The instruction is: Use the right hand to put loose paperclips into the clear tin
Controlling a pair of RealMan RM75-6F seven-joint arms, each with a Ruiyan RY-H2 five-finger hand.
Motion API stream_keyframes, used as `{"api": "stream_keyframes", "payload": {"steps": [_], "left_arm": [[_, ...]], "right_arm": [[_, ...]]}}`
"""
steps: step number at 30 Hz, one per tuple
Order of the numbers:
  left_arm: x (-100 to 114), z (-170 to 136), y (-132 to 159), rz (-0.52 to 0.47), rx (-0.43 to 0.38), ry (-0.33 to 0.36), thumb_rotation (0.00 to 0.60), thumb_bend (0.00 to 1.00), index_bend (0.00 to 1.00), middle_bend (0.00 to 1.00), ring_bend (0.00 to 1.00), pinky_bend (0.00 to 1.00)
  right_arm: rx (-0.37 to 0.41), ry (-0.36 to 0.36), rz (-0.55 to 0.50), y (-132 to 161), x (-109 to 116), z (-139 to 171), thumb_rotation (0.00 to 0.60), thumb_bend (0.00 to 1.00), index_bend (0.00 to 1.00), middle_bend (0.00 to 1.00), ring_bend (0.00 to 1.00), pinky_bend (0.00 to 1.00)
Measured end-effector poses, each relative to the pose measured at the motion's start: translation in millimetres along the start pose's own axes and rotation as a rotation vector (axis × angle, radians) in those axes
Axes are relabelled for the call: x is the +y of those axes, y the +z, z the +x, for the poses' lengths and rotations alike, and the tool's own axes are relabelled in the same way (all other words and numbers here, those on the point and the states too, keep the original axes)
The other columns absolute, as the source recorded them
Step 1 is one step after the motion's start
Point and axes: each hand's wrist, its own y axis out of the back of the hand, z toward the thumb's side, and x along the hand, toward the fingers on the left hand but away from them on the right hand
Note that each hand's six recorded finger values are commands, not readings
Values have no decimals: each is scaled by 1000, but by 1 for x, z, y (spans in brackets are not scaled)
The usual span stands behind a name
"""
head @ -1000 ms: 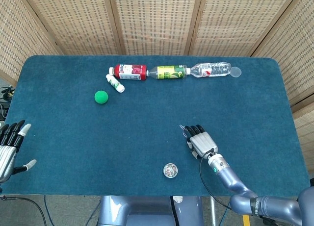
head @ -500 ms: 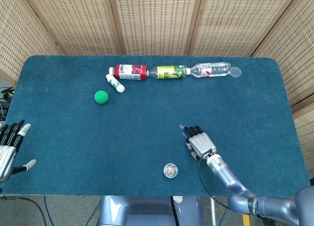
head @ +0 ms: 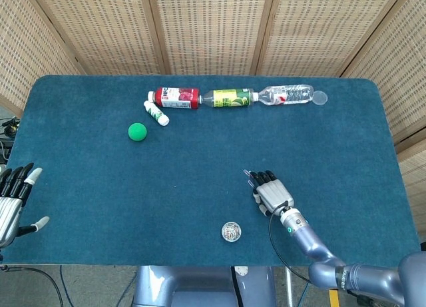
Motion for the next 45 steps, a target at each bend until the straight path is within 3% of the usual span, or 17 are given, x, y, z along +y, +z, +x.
{"api": "stream_keyframes", "payload": {"steps": [9,31,37,45], "left_arm": [[0,-1,0,1,-1,0,600,0,0,0,0,0],[1,0,1,-4,-2,1,600,0,0,0,0,0],[1,-1,1,-5,-6,2,600,0,0,0,0,0],[2,-2,3,-4,-14,4,600,0,0,0,0,0]], "right_arm": [[1,-19,-3,1,1,0,600,517,597,0,0,0],[12,-61,-14,3,13,2,600,518,618,0,0,0],[55,-86,-27,15,27,12,600,518,621,0,0,0],[185,-130,-71,57,54,39,600,518,625,0,0,0]]}}
